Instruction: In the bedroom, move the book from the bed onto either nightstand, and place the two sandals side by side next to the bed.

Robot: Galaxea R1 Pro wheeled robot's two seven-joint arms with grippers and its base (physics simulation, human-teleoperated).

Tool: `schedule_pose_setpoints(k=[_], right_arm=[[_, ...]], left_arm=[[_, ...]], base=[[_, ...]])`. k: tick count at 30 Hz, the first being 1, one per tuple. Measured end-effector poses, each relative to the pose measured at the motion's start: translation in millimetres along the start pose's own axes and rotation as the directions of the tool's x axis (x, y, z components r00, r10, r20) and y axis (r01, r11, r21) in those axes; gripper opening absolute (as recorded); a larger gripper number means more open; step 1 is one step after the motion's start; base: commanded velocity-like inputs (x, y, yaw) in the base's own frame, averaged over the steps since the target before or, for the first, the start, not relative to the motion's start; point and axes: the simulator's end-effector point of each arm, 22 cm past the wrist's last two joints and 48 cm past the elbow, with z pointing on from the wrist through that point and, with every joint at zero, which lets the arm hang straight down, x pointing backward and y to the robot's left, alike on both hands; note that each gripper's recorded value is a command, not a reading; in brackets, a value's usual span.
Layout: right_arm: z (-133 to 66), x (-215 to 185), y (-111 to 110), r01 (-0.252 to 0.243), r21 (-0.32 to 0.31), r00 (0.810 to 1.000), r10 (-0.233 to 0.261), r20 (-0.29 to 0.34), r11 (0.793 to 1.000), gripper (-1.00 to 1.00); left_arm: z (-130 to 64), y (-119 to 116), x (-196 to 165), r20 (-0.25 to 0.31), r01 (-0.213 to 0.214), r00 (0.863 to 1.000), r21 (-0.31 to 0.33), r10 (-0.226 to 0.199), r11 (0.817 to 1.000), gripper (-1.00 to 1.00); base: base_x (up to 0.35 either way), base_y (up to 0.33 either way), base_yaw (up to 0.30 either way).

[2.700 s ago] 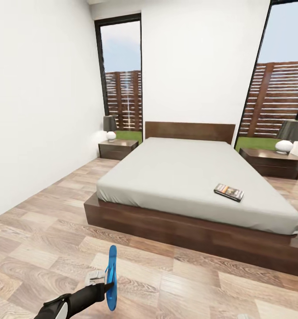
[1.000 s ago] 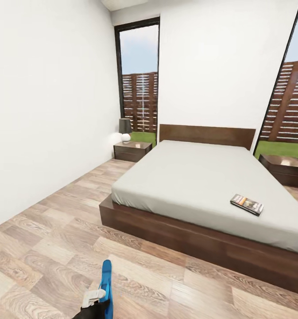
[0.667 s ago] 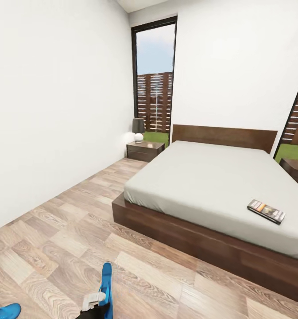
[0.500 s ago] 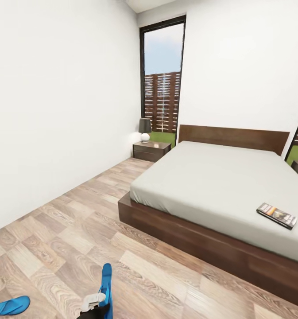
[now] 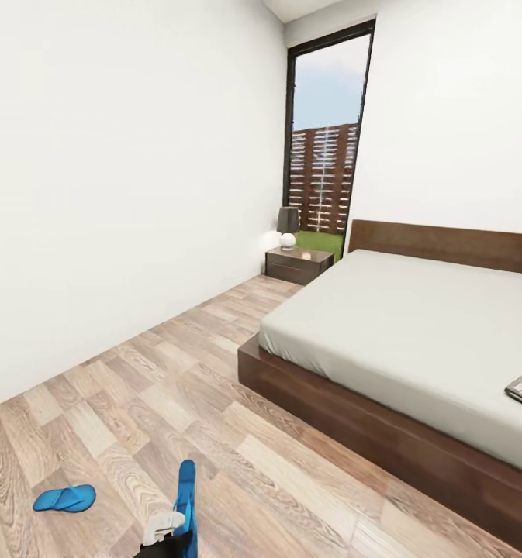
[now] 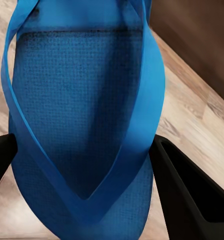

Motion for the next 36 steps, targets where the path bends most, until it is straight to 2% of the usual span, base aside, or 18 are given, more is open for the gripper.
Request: schedule_pose_setpoints(k=[36], right_arm=[[0.1,0.1,0.0,0.0,0.0,1.0,0.0,0.0,1.0,1.0]], left_arm=[[0.0,0.0,-0.3,0.001,0.001,1.0,0.0,-0.001,1.0,-1.0]], base=[[0.0,0.0,0.293]])
